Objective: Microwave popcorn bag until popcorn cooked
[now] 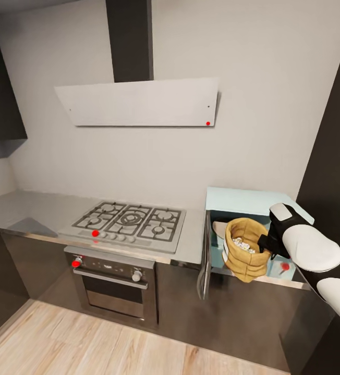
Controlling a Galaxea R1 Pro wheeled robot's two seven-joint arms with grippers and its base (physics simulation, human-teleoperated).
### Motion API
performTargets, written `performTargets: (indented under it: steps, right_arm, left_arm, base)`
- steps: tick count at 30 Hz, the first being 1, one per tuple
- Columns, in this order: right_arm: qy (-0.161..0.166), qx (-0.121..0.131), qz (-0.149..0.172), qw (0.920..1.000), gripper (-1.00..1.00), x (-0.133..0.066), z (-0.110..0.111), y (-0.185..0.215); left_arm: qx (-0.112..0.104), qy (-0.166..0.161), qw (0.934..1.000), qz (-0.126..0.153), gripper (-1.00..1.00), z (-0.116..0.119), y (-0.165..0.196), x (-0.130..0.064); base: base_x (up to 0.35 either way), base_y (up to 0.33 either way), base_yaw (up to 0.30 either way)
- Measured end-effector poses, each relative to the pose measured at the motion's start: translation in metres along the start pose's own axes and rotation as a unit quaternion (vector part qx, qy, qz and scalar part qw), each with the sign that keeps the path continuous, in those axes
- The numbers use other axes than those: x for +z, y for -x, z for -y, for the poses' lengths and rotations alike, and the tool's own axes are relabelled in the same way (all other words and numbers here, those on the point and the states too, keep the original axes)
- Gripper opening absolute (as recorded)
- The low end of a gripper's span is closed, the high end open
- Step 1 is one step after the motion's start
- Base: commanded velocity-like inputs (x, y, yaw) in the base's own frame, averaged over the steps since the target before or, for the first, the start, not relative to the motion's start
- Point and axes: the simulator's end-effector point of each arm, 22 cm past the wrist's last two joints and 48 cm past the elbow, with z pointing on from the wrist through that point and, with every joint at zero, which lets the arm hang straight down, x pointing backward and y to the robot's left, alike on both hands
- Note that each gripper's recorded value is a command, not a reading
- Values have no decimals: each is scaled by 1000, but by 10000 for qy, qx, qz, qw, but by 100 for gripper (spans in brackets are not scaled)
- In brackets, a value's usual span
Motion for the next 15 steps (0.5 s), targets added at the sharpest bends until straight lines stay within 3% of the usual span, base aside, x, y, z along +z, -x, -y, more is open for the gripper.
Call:
performTargets:
  steps: [4, 10, 15]
  right_arm:
    - [4, 4, 2, 10000, -100, 0, 0, 0]
    - [-2, 8, 1, 10000, -100, 0, 1, 0]
    - [-17, 42, 11, 10000, -100, 0, 5, 3]
  left_arm:
    - [0, -1, 10000, 5, 100, 0, 0, 0]
    - [-1, 0, 10000, 1, 100, 0, 0, 0]
    - [0, -1, 10000, 4, 100, 0, 0, 0]
  base:
    - [237, 0, 0]
    - [56, 0, 0]
    - [192, 0, 0]
